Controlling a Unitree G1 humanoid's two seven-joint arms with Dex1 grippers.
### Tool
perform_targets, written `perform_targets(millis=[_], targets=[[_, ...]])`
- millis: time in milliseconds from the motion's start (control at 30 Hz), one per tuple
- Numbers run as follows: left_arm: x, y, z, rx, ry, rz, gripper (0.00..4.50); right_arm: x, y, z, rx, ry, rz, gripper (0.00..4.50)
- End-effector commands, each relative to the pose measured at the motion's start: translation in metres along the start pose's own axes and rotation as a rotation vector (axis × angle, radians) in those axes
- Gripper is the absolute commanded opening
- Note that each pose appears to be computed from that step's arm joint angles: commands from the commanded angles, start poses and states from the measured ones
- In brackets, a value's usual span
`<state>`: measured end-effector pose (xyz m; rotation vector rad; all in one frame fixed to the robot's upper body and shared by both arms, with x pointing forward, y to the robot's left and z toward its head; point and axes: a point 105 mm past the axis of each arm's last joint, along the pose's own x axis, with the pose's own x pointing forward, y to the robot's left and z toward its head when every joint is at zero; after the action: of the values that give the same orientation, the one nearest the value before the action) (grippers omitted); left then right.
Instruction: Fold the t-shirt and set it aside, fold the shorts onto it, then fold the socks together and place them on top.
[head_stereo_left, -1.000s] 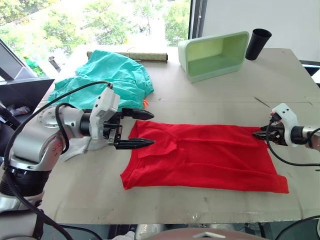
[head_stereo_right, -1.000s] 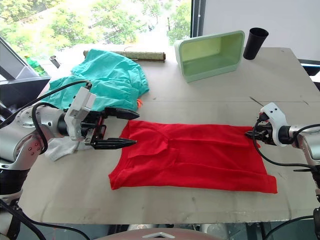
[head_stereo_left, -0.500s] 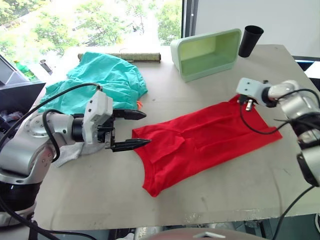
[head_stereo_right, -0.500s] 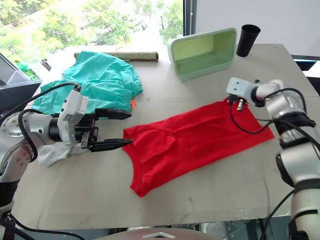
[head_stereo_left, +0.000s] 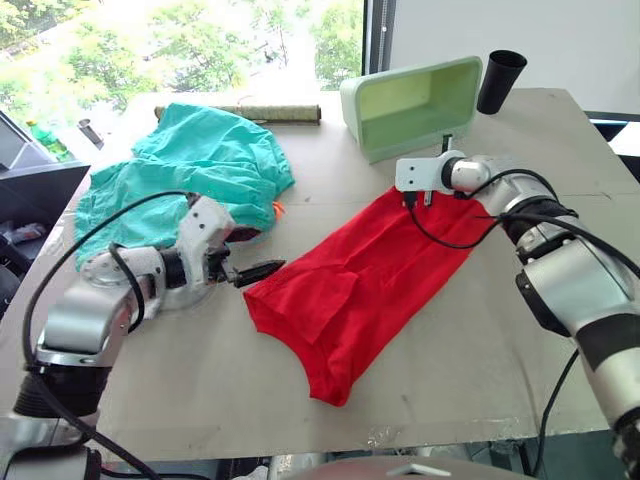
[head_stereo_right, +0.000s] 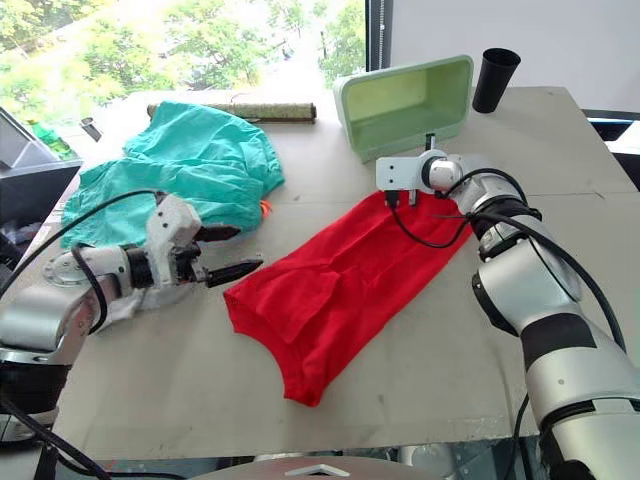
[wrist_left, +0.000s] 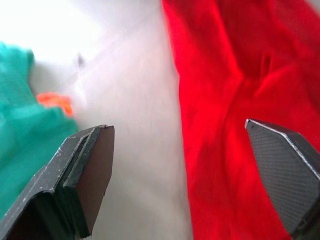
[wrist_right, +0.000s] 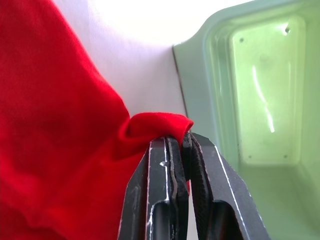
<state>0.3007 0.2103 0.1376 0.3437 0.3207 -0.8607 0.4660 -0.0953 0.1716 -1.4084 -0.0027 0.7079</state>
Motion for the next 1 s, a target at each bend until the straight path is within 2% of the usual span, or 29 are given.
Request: perform_targets(millis=[33, 100, 200, 267, 333, 533, 567, 900, 1000], targets=[[0.006, -0.011, -0.015, -0.027, 0.066, -0.052, 4.50, 0.000, -0.021, 0.017, -0.056, -0.037, -0.070, 0.15], [0.004, -0.014, -0.028, -0.045, 0.137, -0.068, 4.50, 0.001, -0.022, 0.020, -0.063, -0.042, -0.082, 0.15], [0.003, -0.013, -0.039, -0.068, 0.192, -0.054, 4.50, 0.002, -0.023, 0.022, -0.066, -0.043, -0.089, 0.15], [0.002, -0.013, -0.045, -0.079, 0.228, -0.050, 3.98, 0.002, -0.023, 0.022, -0.071, -0.039, -0.093, 0.00], [0.002, -0.015, -0.048, -0.088, 0.240, -0.055, 3.21, 0.002, -0.025, 0.022, -0.075, -0.037, -0.099, 0.00], [0.002, -0.051, -0.041, -0.161, 0.194, -0.177, 0.23, 0.002, -0.031, 0.026, -0.089, -0.031, -0.129, 0.00], [0.002, -0.057, -0.040, -0.174, 0.193, -0.187, 0.09, 0.003, -0.031, 0.027, -0.090, -0.031, -0.130, 0.00], [-0.012, -0.115, -0.042, -0.289, 0.227, -0.282, 0.09, 0.017, -0.034, 0.068, -0.139, -0.090, -0.185, 0.00], [-0.017, -0.149, -0.043, -0.339, 0.241, -0.407, 0.09, 0.023, -0.035, 0.106, -0.159, -0.187, -0.244, 0.00]])
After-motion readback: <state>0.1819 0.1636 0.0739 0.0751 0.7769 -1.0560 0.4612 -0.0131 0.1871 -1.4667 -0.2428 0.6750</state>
